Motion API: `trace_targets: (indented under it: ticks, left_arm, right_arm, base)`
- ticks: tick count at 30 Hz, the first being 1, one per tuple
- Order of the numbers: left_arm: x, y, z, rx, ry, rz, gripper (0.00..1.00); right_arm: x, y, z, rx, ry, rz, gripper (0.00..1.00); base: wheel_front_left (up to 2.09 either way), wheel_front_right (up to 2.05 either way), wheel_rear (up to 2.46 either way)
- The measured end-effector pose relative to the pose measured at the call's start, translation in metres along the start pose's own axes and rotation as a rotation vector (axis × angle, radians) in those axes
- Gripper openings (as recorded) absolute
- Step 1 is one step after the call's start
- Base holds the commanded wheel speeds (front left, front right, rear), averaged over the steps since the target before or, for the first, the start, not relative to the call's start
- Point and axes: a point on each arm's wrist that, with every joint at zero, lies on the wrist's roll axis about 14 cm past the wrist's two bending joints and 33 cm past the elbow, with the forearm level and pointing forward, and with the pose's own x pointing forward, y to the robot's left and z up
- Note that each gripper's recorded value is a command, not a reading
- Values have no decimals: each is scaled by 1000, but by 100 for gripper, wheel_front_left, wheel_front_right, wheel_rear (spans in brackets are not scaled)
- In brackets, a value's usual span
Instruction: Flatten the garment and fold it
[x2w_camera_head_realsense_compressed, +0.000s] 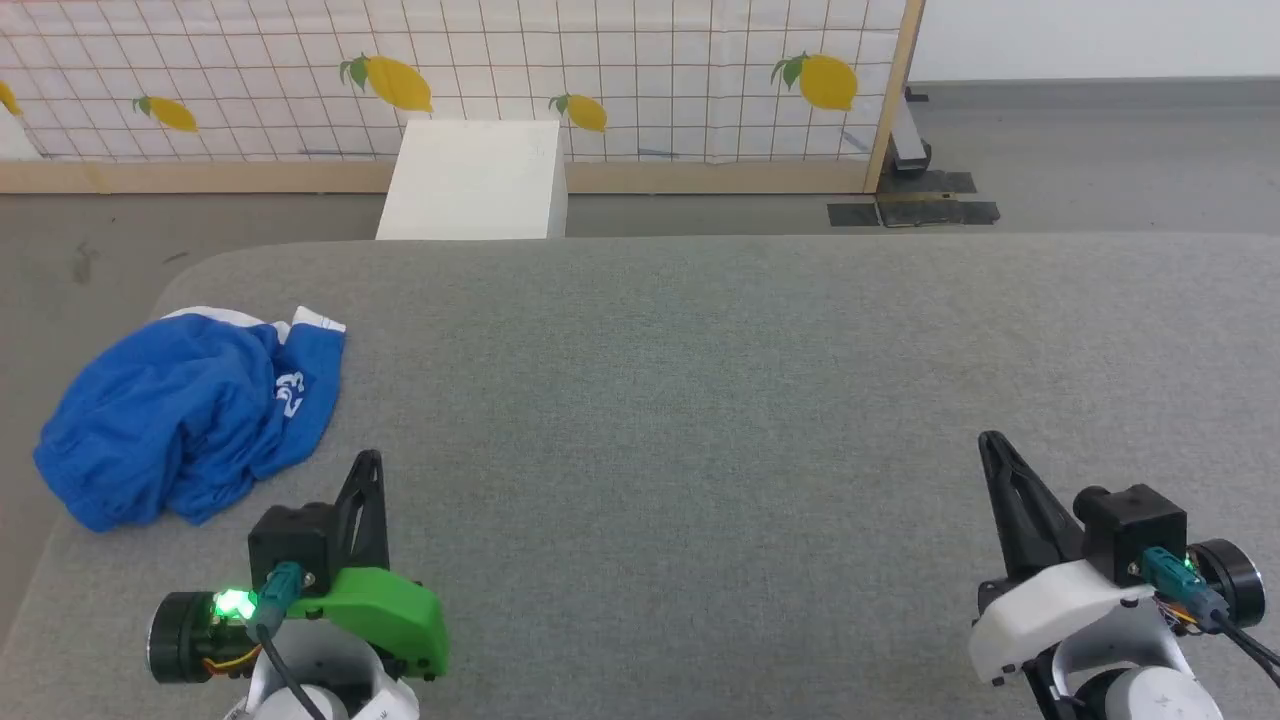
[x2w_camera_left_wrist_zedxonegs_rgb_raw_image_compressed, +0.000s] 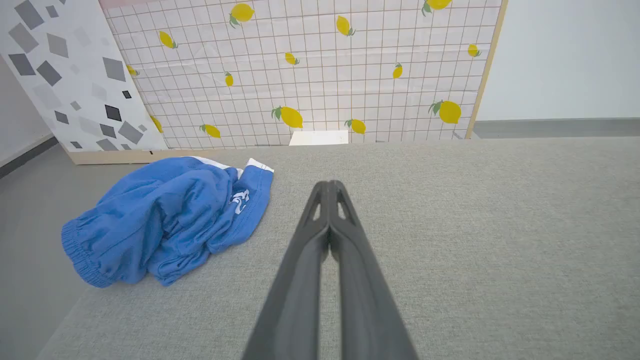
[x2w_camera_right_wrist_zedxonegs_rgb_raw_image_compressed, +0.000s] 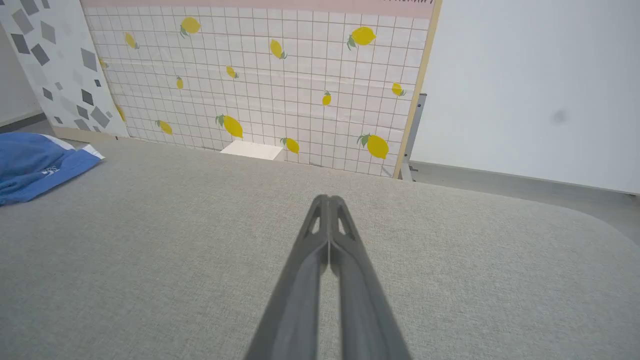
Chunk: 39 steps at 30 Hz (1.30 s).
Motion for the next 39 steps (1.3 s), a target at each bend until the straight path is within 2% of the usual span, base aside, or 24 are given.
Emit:
trace_targets:
  ticks: [30,31,39]
  left_arm:
    - [0,0,0,0,0,0,0]
    - [0,0,0,-1,0,0,100]
    - [0,-1,-1,-7,1,-4,100]
  right_arm:
    - [0,0,0,0,0,0,0]
    - [0,0,0,0,0,0,100]
    - [0,-1,0,2,1,-2,100]
  base:
    - [0,0,0]
    - [0,0,0]
    - [0,0,0]
